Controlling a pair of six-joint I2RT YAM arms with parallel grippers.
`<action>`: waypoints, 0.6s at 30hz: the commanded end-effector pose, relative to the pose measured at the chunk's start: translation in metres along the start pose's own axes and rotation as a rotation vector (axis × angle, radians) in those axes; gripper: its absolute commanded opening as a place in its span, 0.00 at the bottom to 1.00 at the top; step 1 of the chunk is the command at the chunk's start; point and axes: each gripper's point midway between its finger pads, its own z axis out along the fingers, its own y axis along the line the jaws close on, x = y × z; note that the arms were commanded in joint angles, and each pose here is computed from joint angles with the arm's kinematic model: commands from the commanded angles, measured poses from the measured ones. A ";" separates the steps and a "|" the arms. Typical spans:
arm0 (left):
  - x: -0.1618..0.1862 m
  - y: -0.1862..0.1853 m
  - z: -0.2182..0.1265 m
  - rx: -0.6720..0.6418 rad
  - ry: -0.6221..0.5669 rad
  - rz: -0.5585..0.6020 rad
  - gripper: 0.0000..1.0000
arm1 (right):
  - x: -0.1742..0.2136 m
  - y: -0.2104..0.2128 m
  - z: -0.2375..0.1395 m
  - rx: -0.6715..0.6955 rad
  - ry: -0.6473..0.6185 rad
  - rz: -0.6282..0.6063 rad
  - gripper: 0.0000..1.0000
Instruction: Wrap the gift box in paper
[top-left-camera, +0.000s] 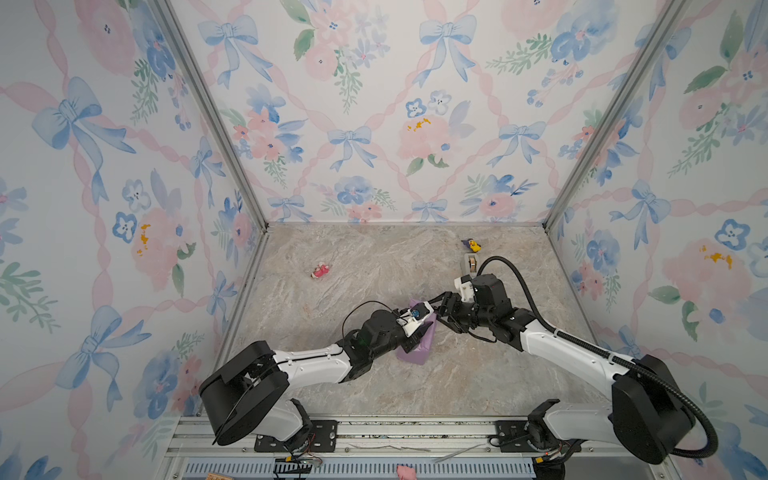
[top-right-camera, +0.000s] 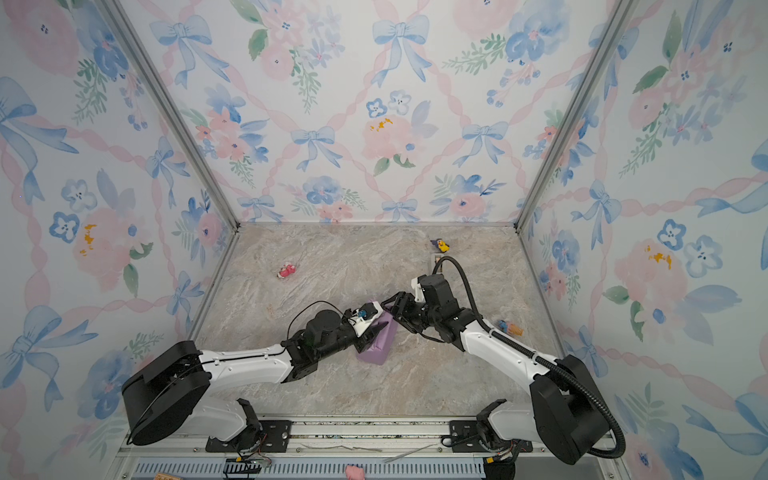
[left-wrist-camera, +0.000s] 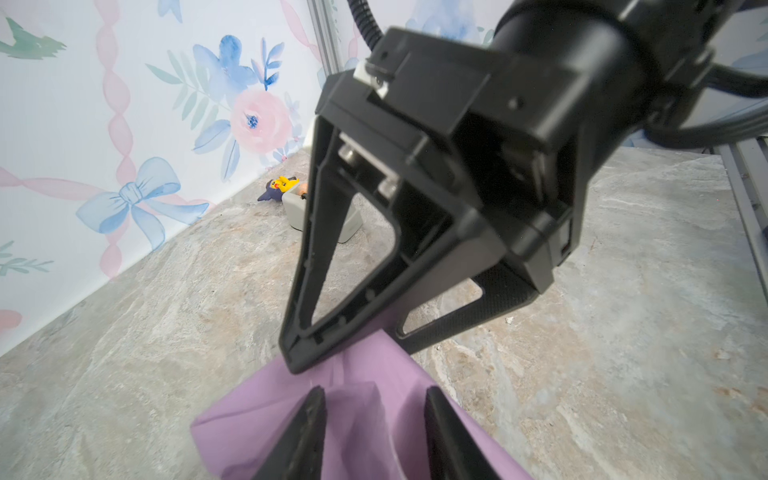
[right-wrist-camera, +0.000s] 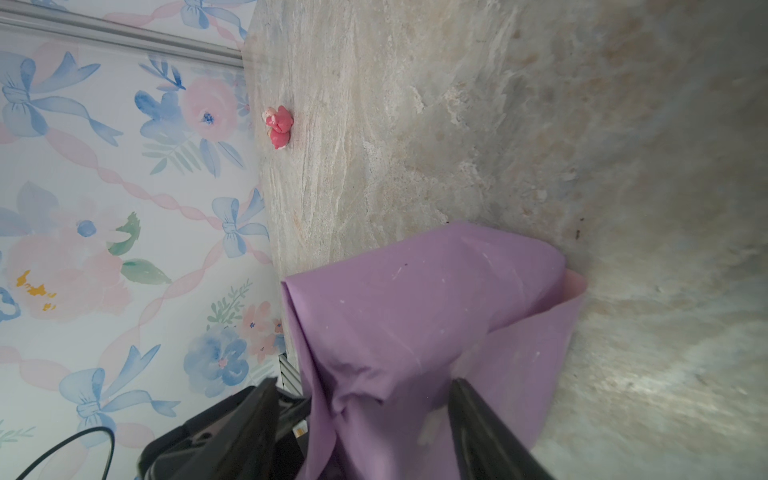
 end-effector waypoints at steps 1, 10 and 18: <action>0.042 -0.019 -0.005 0.074 0.132 -0.031 0.42 | -0.001 0.014 -0.008 -0.033 0.031 -0.060 0.67; 0.052 -0.020 0.000 0.080 0.174 -0.024 0.43 | 0.016 0.021 -0.015 -0.012 0.143 -0.128 0.70; 0.053 -0.020 0.002 0.084 0.191 0.001 0.43 | 0.026 0.019 -0.013 0.030 0.192 -0.134 0.71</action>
